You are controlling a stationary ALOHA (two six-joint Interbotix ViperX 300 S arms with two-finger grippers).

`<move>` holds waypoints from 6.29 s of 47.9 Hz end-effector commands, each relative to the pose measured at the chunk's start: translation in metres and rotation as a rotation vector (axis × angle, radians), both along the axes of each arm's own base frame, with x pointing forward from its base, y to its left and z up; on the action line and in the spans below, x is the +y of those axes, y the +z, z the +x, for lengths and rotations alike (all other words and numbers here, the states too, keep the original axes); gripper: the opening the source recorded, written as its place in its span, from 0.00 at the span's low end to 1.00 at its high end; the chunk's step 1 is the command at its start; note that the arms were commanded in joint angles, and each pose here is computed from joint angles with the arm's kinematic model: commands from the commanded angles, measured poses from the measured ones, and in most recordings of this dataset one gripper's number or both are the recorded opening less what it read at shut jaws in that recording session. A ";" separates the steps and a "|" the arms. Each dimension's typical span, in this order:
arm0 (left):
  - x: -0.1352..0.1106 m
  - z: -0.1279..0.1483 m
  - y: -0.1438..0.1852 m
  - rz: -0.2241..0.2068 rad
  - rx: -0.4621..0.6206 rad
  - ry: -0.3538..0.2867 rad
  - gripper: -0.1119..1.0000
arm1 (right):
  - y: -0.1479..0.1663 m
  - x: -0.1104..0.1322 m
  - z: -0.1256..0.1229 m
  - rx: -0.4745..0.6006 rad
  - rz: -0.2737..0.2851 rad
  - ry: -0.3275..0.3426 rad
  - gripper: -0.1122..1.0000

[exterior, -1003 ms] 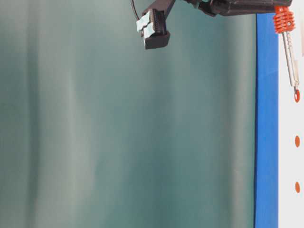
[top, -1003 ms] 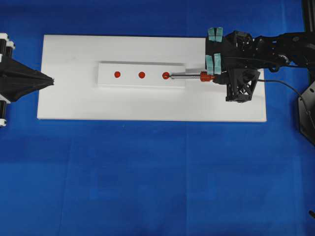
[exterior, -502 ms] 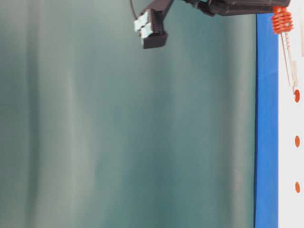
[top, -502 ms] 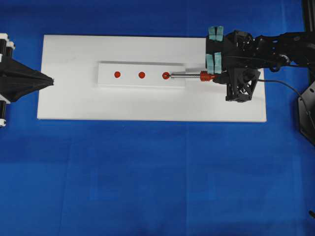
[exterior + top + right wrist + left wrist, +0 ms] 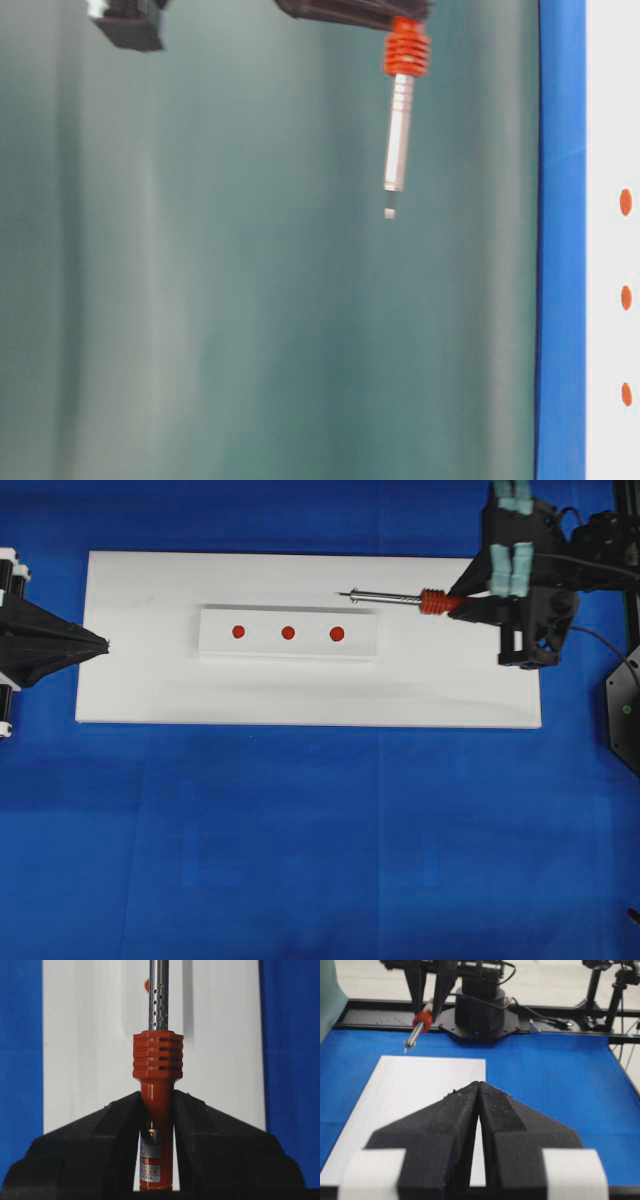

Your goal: Touch the tip of the soldering iron to the mark.

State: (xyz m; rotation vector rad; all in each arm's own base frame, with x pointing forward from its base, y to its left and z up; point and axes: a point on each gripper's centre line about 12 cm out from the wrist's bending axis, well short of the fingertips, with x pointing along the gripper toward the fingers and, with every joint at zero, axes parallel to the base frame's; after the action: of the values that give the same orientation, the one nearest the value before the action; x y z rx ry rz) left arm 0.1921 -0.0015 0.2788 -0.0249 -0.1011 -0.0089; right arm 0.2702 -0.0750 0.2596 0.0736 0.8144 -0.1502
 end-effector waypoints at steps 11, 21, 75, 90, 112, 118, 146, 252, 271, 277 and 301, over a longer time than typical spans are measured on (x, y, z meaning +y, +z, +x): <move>-0.001 0.001 0.005 0.001 -0.017 -0.004 0.10 | 0.013 -0.002 0.002 -0.032 -0.016 -0.007 0.16; -0.001 0.001 0.005 0.000 -0.017 -0.004 0.10 | 0.011 0.001 0.003 -0.030 -0.001 -0.008 0.16; -0.004 0.001 0.006 -0.013 -0.026 -0.020 0.10 | -0.020 0.190 0.018 0.097 0.173 0.079 0.16; -0.004 0.001 0.006 -0.011 -0.024 -0.021 0.10 | -0.029 0.184 0.054 0.115 0.094 0.045 0.16; -0.004 0.001 0.007 -0.014 -0.027 -0.023 0.10 | -0.038 0.182 0.146 0.100 0.019 0.044 0.16; -0.004 0.001 0.007 -0.016 -0.029 -0.024 0.10 | -0.039 0.186 0.162 0.087 0.022 0.047 0.16; -0.004 -0.002 0.010 -0.016 -0.040 -0.025 0.10 | -0.078 0.197 0.171 0.067 0.100 0.062 0.16; -0.007 -0.002 0.008 -0.014 -0.027 -0.037 0.10 | -0.054 0.192 0.144 0.051 0.114 0.044 0.91; -0.007 -0.002 0.008 -0.014 -0.027 -0.037 0.10 | -0.052 0.153 0.151 0.039 0.037 0.001 0.91; -0.007 -0.001 0.009 -0.014 -0.029 -0.037 0.10 | -0.052 0.114 0.153 0.043 0.003 -0.049 0.91; -0.006 -0.002 0.009 -0.014 -0.027 -0.036 0.10 | -0.041 0.042 0.135 0.010 -0.040 -0.122 0.91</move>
State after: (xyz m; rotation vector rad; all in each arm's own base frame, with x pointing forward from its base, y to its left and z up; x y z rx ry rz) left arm 0.1890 -0.0076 0.2816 -0.0421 -0.1111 -0.0426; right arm 0.4096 -0.0338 0.1954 0.0763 0.8822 -0.2921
